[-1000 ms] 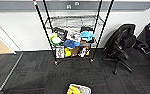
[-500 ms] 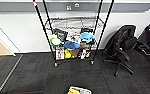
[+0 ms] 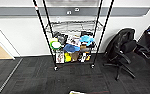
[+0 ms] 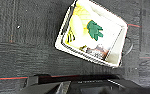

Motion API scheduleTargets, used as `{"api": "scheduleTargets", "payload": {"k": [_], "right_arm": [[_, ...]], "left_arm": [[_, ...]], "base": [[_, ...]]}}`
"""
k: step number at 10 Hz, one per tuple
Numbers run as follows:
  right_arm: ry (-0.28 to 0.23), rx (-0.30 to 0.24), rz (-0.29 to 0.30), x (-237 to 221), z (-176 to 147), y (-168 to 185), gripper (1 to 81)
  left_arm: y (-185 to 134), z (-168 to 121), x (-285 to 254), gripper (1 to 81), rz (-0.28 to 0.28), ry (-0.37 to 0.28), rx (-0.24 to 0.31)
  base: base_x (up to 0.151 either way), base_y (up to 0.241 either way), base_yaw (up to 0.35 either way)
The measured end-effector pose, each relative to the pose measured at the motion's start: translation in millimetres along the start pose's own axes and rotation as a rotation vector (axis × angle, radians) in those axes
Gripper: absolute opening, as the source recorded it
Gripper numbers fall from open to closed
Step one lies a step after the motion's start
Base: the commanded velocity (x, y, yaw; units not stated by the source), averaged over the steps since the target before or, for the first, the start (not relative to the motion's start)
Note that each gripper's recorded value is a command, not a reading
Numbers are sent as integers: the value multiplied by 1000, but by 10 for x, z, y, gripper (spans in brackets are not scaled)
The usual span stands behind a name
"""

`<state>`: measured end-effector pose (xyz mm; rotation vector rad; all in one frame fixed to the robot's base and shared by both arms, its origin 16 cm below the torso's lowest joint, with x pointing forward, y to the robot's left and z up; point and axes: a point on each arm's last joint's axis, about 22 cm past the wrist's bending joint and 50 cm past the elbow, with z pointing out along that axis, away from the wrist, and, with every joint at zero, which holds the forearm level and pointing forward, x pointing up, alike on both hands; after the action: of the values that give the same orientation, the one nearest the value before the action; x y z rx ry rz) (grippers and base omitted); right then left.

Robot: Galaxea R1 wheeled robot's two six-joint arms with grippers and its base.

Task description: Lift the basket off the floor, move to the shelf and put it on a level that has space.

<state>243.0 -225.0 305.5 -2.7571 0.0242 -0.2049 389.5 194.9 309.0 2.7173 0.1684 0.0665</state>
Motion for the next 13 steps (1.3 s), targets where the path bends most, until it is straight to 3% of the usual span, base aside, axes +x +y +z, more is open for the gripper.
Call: {"api": "scheduleTargets", "payload": {"k": [7,13], "right_arm": [[62,-9,-27,394,409,206,811],[-14,-15,4,145,975,453,811]], "left_arm": [[-52,290,454,811,30,54,-5],[-324,999,288,811,-2,-21,-3]], "base": [[0,0,0],[0,0,0]]}}
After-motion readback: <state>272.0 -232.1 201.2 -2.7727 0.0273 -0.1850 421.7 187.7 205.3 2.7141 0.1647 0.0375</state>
